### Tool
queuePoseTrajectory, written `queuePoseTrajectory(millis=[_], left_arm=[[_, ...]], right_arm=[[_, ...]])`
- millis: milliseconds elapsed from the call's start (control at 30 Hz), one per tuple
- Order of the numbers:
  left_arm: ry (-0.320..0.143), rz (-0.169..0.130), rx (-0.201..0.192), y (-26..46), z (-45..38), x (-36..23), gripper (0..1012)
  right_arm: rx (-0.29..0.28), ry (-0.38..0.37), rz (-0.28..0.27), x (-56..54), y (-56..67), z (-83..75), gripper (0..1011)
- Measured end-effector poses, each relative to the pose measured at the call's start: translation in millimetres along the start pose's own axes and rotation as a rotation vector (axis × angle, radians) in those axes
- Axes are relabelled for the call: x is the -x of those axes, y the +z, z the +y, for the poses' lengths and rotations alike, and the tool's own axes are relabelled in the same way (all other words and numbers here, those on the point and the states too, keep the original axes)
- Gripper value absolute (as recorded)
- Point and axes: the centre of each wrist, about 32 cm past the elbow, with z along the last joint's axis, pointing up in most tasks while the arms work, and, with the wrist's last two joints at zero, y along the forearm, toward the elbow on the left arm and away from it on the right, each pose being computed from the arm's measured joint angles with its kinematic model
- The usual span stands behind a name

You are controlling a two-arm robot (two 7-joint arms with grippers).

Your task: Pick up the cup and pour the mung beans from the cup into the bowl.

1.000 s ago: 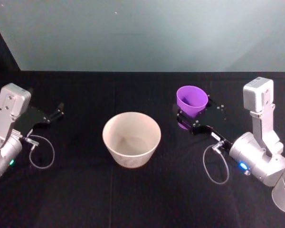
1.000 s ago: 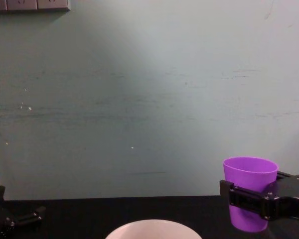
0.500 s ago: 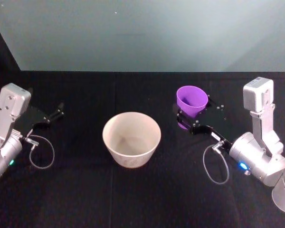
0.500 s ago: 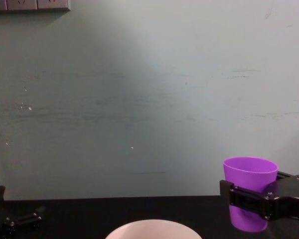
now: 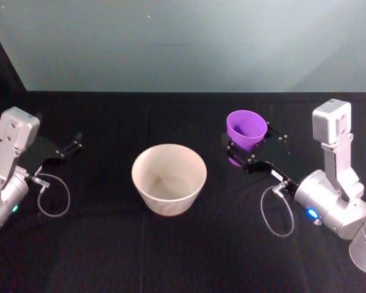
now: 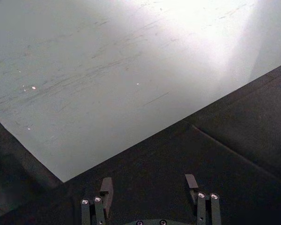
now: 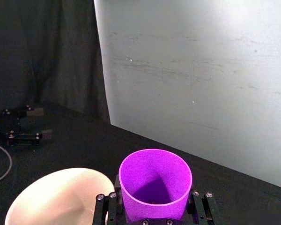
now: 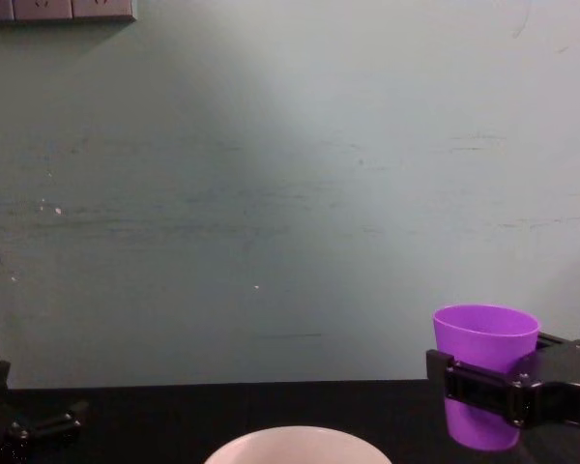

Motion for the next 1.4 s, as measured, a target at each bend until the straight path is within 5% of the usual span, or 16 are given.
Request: queuePoseTrajectory(millis=[1067,1300,1400], left_arm=[[0.0,0.0,0.0,0.0,0.0,0.0,1000],[0.0,0.0,0.0,0.0,0.0,0.0,1000],[0.0,0.0,0.0,0.0,0.0,0.0,1000]], right_arm=[[0.001,0.001,-0.005,0.2,0.3,0.1,726],[0.027,0.014,-0.14,6.9,10.9,4.0,726],[0.056,0.022,-0.251,13.1,20.4,7.2,726]])
